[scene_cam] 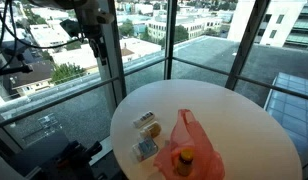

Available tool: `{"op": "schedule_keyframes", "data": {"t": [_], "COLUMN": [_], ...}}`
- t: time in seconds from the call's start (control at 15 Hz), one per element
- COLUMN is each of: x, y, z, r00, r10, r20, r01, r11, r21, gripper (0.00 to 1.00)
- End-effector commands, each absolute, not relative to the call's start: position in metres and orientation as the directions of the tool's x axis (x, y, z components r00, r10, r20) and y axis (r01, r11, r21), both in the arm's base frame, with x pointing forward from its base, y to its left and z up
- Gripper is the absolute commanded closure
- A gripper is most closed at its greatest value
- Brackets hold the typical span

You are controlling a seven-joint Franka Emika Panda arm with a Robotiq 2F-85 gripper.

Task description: Put the white bottle into the carrier bag

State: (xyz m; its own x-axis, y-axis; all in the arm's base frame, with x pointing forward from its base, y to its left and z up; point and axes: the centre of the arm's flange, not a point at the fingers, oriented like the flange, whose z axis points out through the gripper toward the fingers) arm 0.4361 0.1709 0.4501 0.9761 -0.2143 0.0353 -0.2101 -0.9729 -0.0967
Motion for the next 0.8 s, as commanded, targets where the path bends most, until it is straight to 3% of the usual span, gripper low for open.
{"op": "schedule_keyframes", "data": {"t": [0.0,0.73], "x": [0.436,0.454], "y": [0.171,0.111], "z": [0.45,0.472], "r00": [0.976,0.937], "r10": [-0.214,-0.345], "r20": [0.036,0.052], "r01": [-0.21,-0.341], "r11": [-0.973,-0.937], "r21": [-0.097,-0.071], "gripper": [0.0,0.0]}}
